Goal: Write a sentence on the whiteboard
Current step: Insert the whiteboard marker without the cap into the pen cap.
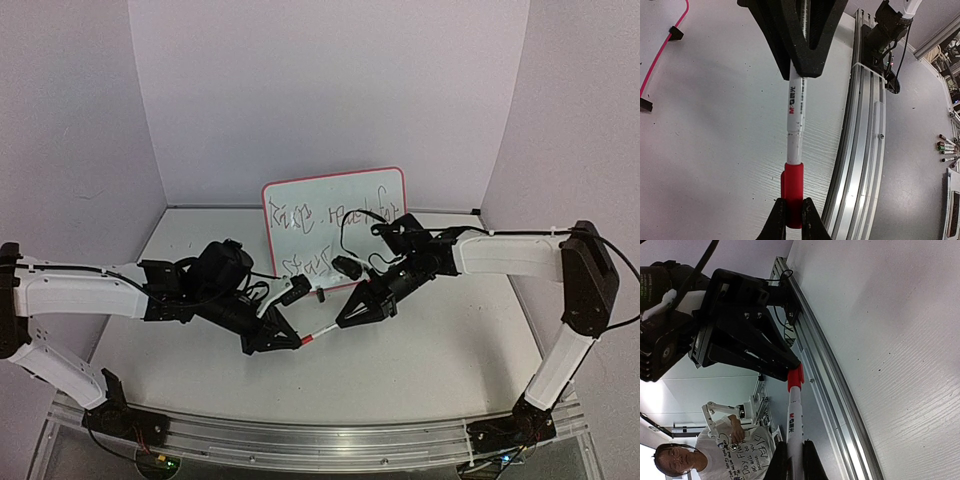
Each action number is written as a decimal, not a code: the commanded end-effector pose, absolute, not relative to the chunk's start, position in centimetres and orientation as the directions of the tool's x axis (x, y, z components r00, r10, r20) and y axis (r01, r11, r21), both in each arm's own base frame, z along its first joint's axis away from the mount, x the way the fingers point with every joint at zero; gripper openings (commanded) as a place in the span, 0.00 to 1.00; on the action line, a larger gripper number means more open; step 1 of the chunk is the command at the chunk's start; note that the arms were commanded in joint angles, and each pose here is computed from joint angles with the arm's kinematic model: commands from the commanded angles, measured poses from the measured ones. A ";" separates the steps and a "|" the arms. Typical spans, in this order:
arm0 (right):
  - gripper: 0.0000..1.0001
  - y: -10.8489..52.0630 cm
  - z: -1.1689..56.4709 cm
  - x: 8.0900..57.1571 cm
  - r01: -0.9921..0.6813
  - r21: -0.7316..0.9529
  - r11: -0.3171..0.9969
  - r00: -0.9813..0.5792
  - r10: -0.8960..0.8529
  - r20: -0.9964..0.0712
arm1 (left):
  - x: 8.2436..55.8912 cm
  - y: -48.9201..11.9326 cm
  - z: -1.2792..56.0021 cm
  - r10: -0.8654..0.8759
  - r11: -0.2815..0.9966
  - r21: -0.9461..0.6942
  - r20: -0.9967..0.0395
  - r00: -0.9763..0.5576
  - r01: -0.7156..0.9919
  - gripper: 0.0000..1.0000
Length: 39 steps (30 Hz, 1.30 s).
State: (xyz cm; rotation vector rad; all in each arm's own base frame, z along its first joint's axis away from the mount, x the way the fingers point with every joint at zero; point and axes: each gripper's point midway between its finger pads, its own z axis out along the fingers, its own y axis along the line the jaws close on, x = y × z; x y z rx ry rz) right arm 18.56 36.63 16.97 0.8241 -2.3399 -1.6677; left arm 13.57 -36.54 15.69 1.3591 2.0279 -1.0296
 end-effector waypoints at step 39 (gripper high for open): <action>0.00 37.0 16.8 20.4 -0.452 0.843 0.291 -0.832 -0.479 -0.280 | 17.4 -42.8 25.2 0.360 0.152 -0.120 -0.918 -0.168 0.981 0.27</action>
